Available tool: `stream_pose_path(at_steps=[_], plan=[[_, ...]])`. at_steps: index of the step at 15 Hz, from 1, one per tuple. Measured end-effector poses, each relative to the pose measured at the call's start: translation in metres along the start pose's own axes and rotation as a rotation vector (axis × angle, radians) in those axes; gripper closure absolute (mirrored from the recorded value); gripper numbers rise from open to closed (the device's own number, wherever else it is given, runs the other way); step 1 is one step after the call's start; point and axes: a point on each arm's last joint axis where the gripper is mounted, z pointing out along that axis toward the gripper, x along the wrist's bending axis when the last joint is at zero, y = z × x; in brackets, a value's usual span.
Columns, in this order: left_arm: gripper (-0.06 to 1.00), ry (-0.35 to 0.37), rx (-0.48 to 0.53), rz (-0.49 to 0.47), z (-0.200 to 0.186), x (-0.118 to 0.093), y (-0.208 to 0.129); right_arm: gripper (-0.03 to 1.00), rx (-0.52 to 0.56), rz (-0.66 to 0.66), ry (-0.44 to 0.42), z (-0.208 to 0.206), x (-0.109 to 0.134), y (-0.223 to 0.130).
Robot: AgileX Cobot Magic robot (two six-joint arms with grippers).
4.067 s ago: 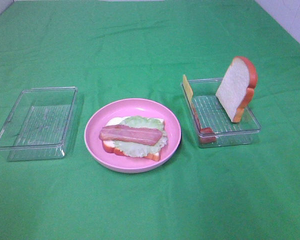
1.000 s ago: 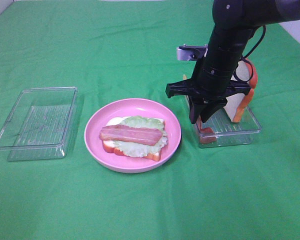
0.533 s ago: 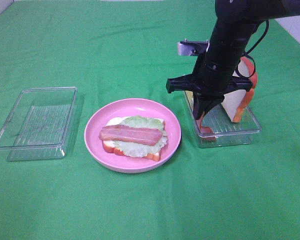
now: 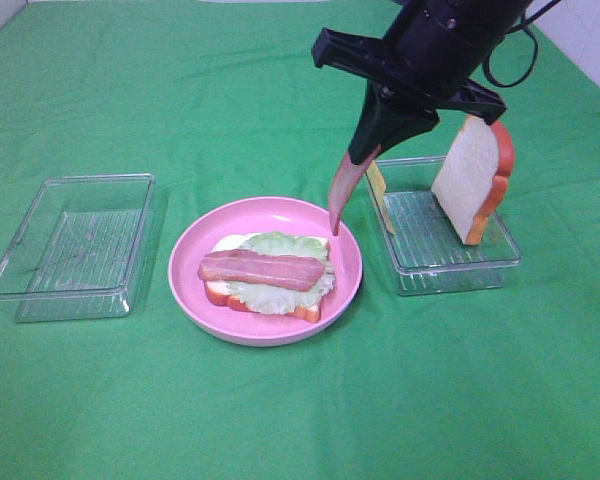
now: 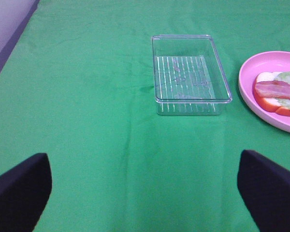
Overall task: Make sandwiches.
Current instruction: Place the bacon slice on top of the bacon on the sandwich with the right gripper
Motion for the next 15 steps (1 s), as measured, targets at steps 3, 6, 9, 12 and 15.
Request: stream_pose_path(at_steps=[3, 6, 9, 12, 15], plan=[[-0.03, 0.0, 0.0, 0.0, 0.0, 0.0, 0.0, 0.95, -0.05, -0.074, 0.121, 0.009, 0.031, 0.005], [-0.03, 0.0, 0.0, 0.0, 0.0, 0.0, 0.0, 0.95, -0.072, -0.154, 0.226, 0.038, 0.06, 0.013], [-0.03, 0.0, 0.0, 0.0, 0.0, 0.0, 0.0, 0.95, -0.033, -0.183, 0.285, 0.078, 0.067, 0.024], [-0.03, 0.0, 0.0, 0.0, 0.0, 0.0, 0.0, 0.95, 0.012, -0.166, 0.277, 0.109, 0.06, 0.028], [-0.03, 0.0, 0.0, 0.0, 0.0, 0.0, 0.0, 0.95, 0.017, -0.145, 0.278, 0.13, 0.055, 0.031]])
